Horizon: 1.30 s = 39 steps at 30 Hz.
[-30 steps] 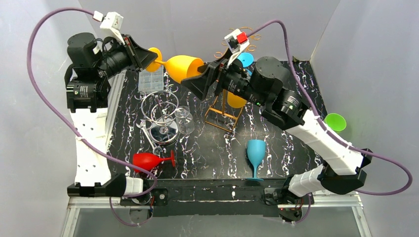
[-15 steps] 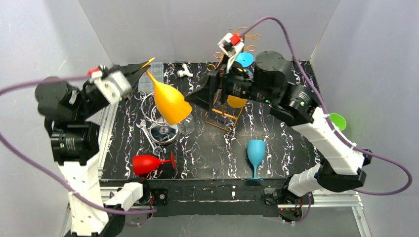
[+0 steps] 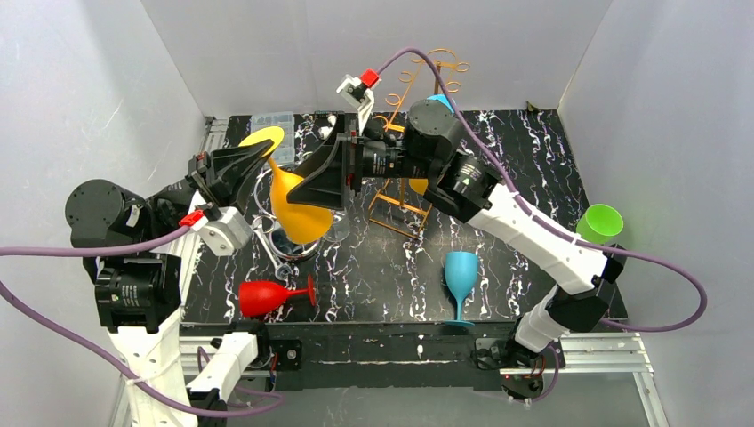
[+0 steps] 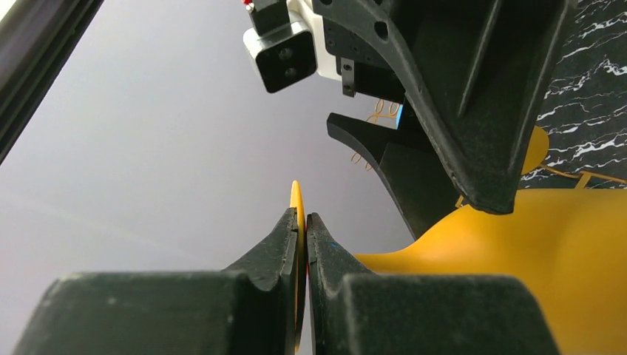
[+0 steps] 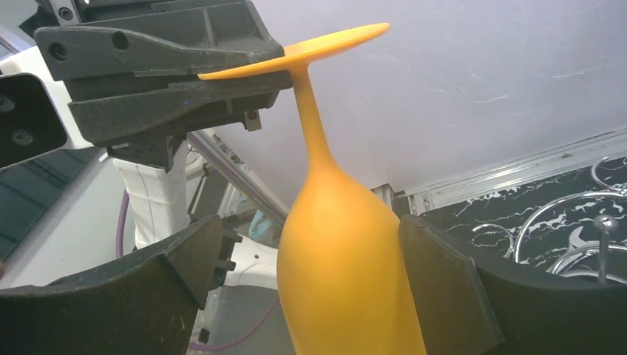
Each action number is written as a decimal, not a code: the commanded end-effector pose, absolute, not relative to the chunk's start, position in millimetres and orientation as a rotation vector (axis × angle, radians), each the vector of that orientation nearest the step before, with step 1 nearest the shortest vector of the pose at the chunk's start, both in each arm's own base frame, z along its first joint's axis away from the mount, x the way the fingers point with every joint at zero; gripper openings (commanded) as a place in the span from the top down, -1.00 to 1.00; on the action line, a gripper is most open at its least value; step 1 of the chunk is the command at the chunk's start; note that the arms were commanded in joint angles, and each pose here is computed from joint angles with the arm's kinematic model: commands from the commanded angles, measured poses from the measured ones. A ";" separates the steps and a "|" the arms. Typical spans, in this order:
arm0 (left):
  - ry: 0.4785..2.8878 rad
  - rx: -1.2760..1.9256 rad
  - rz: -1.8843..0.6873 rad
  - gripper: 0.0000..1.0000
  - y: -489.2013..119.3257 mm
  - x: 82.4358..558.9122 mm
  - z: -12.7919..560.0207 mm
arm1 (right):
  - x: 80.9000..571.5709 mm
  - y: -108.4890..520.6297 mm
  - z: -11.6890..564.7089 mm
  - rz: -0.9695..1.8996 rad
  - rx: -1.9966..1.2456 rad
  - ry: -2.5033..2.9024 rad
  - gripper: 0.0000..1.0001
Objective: Place the wine glass upside down on the wine glass rack
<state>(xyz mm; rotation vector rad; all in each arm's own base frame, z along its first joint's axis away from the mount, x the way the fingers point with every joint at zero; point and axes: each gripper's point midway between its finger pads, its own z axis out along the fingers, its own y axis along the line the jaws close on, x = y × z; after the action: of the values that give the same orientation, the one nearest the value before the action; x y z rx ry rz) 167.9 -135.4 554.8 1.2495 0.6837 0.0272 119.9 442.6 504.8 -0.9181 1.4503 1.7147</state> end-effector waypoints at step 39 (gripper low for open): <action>0.841 1.000 0.020 -0.97 -112.8 183.0 596.9 | 160.4 422.7 522.9 1.415 -0.819 1.315 -0.12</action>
<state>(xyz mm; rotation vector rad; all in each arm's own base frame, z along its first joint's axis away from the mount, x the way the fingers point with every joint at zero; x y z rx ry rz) 169.8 -126.7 575.5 1.1594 0.7306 0.0483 120.2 472.3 460.8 -0.9532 1.4417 1.5762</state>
